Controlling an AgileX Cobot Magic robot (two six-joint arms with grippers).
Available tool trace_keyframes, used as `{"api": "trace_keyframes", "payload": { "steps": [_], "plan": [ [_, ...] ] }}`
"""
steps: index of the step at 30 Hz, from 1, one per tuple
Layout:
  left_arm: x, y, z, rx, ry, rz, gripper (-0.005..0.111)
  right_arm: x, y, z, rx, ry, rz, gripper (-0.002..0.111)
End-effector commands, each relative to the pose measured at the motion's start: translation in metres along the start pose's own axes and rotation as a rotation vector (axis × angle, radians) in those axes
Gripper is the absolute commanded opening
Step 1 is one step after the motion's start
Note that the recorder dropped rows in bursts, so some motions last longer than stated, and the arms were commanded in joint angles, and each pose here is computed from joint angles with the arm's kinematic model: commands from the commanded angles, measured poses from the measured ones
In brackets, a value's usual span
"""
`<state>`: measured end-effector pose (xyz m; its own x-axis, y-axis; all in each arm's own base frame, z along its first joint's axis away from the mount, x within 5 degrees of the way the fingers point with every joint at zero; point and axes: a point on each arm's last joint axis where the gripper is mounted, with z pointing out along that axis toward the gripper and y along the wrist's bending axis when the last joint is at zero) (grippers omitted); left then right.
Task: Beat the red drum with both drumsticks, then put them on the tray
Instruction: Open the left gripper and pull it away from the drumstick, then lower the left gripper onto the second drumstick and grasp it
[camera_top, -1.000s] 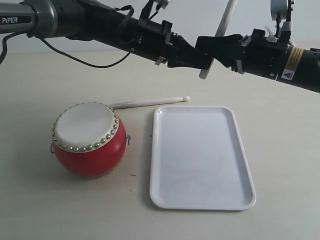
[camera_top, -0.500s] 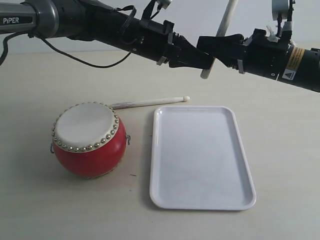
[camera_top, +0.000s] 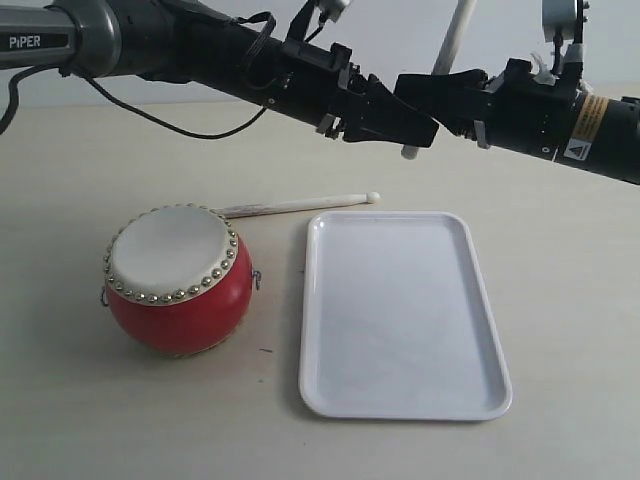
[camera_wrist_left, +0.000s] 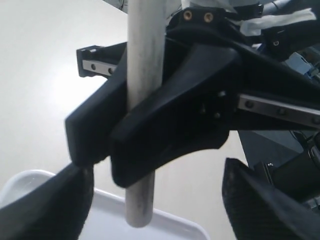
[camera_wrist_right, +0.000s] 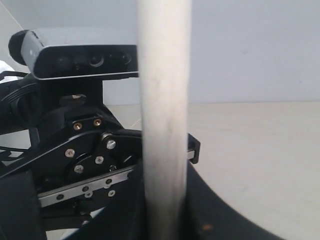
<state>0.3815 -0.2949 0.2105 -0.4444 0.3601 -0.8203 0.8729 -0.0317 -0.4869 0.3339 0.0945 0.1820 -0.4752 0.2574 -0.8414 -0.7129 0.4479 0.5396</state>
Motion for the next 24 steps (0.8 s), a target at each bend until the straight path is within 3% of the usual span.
{"api": "trace_keyframes", "payload": {
  "steps": [1,11,15,20,24],
  "plan": [
    [-0.003,-0.007,-0.002,0.003,0.027,0.004,0.070,-0.005,0.001,-0.001,-0.009,0.000,-0.032,0.000],
    [-0.013,-0.031,-0.023,-0.104,0.258,0.128,0.070,-0.020,-0.029,-0.043,0.099,-0.033,0.046,0.000],
    [-0.025,-0.030,-0.041,-0.354,0.334,0.159,0.070,-0.020,-0.035,-0.054,0.114,-0.006,0.030,0.000],
    [-0.034,-0.019,-0.069,-0.668,0.531,0.173,0.070,-0.019,-0.036,-0.058,0.112,0.015,0.019,0.000],
    [-0.036,-0.013,-0.084,-0.803,0.648,0.193,0.070,-0.019,-0.035,-0.058,0.111,0.019,0.017,0.000]
  ]
}}
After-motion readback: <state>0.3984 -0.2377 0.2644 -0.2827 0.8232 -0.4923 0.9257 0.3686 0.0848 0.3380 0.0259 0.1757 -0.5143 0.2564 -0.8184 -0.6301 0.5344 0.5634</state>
